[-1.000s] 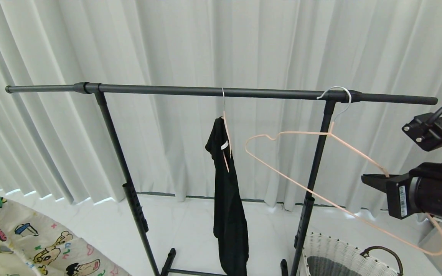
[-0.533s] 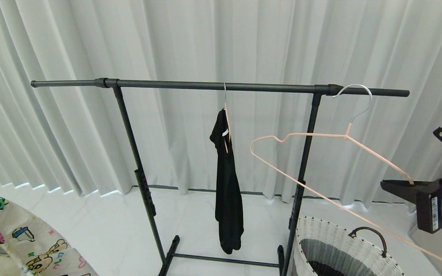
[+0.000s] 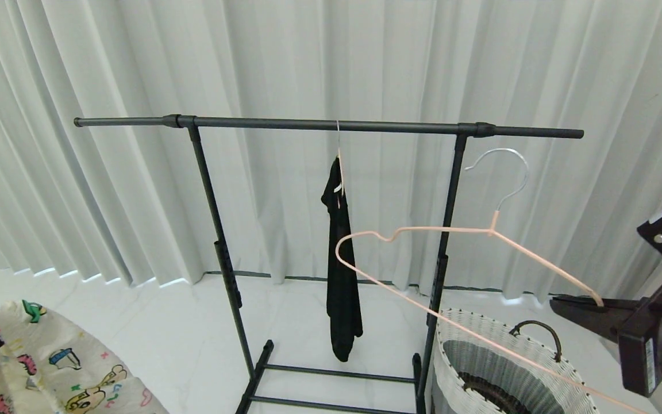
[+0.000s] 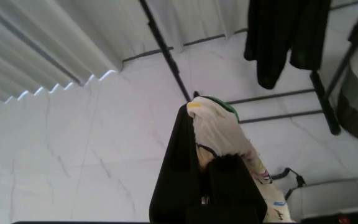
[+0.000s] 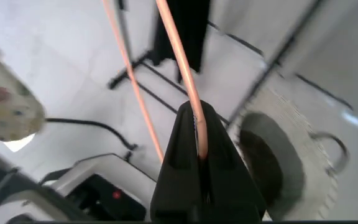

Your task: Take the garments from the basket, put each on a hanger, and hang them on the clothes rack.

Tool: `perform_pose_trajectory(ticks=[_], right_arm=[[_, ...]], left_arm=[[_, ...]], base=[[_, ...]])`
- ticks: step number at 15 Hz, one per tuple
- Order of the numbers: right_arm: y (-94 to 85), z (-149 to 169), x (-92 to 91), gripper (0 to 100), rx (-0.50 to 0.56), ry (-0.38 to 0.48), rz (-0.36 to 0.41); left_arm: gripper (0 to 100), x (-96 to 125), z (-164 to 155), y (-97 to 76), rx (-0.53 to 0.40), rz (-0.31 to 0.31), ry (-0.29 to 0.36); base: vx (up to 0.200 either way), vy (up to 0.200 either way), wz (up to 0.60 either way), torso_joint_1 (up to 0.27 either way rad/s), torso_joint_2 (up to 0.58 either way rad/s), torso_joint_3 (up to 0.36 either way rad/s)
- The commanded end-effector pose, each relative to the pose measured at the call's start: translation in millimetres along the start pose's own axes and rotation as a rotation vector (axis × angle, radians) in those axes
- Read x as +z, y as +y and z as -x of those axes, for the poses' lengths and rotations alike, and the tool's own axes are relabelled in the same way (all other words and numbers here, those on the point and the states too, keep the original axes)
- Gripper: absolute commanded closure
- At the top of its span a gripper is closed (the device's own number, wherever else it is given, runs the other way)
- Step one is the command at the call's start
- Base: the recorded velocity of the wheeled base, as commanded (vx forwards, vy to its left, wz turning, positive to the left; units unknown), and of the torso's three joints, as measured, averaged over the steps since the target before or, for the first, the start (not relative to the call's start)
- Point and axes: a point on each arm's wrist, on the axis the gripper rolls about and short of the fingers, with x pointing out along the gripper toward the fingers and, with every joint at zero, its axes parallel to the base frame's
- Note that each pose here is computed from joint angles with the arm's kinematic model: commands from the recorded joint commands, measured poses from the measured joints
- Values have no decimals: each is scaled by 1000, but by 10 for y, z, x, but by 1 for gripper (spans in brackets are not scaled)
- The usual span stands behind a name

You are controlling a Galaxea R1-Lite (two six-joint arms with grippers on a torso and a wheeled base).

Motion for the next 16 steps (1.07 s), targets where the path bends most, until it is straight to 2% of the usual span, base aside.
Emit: perform_pose_trajectory(ticks=[1,4,5,6,7,9,13,16], right_arm=[[164,-32,-116,100,97,10,44],[344,-94,-217,100,194,-7,82],[428,-123,-221,100,233,-21,81],[464,-128,-214,100,249,-26,75],[548,-145,-202,100,288,-42,59],[640,-190,-190,100,320,-56,55],[776,-422,-193,100,321,-52,37],[859,-659,-117,100,304,-89,-11]], left_arm=[[100,51,-134,-63,-40,-14,33],[100,287,-488,-131,-35,90,68],[100,463,-691,-149,2,159,98],[100,528,-767,-159,24,184,106],[100,698,-976,-181,83,252,121],[100,893,-1201,-207,141,334,118],[100,1100,-1273,-295,116,427,72],[100,1109,-1255,-335,100,421,68]], base=[[0,0,0,0,0,0],[0,0,0,0,0,0],[0,0,0,0,0,0],[0,0,0,0,0,0],[0,0,0,0,0,0],[0,0,0,0,0,0],[0,0,0,0,0,0],[0,0,0,0,0,0]])
